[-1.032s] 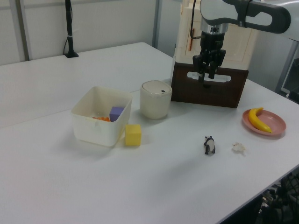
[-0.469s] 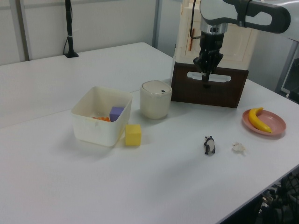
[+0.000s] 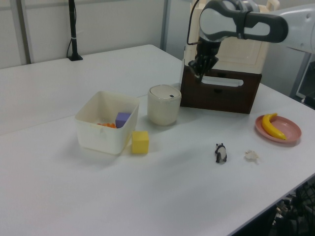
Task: Open the trash can
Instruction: 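Lower the gripper onto the trash can lid and press its button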
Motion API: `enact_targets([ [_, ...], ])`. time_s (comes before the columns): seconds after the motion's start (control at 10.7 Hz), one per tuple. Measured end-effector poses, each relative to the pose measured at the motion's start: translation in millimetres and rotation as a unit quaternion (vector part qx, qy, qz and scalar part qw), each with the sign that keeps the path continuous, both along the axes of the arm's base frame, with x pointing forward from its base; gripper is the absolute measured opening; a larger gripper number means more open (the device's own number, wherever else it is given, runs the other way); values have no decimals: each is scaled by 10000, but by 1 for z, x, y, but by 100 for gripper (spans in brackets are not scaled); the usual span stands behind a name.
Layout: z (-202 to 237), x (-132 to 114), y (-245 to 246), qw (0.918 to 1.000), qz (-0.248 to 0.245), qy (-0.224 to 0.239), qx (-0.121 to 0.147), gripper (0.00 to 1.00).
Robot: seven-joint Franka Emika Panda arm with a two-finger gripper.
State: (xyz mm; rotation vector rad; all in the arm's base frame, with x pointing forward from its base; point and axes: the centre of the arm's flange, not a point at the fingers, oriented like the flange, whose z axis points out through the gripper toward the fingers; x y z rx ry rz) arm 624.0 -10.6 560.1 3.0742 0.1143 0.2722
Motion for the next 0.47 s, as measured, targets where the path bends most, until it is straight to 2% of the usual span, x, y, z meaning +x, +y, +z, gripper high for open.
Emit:
enact_targets([
  [0.19, -12, 22, 0, 9987, 27, -511, -8, 1],
  [0.47, -37, 51, -1, 9960, 45, -889, -22, 1],
])
